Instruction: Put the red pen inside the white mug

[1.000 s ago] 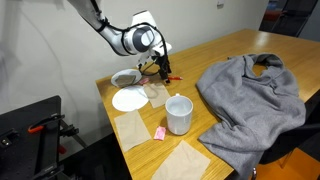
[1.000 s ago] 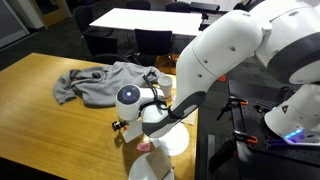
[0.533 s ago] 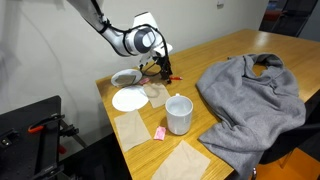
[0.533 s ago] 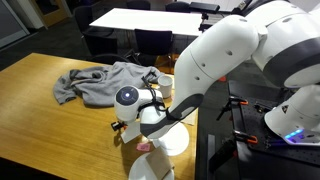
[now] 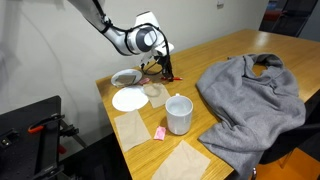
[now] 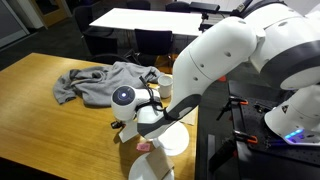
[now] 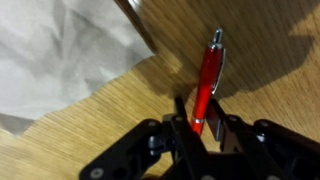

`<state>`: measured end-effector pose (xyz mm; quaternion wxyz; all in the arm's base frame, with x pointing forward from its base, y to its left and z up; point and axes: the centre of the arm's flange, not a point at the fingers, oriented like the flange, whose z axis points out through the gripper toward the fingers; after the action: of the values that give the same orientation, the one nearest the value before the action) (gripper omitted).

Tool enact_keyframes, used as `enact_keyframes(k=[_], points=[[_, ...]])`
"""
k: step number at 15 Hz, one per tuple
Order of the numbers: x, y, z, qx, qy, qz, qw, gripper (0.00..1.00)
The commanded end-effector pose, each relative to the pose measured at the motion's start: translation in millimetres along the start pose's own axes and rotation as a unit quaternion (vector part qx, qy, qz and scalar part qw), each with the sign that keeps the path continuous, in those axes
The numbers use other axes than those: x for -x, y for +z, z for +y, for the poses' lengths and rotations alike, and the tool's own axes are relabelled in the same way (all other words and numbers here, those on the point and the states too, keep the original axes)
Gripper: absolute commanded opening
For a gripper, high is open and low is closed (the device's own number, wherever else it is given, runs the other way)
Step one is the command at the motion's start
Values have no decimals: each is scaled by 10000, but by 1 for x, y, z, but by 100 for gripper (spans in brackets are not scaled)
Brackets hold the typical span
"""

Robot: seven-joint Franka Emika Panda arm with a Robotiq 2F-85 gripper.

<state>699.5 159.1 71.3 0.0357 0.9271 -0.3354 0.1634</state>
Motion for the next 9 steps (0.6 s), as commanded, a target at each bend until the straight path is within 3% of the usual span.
enact_keyframes(k=[1,4,9], points=[[-7,3,-14,64,31,-12,10000,0],[-8,3,-17,55,18,-24,10000,3],[-18,-32,-11,-56,-4,7,10000,3]])
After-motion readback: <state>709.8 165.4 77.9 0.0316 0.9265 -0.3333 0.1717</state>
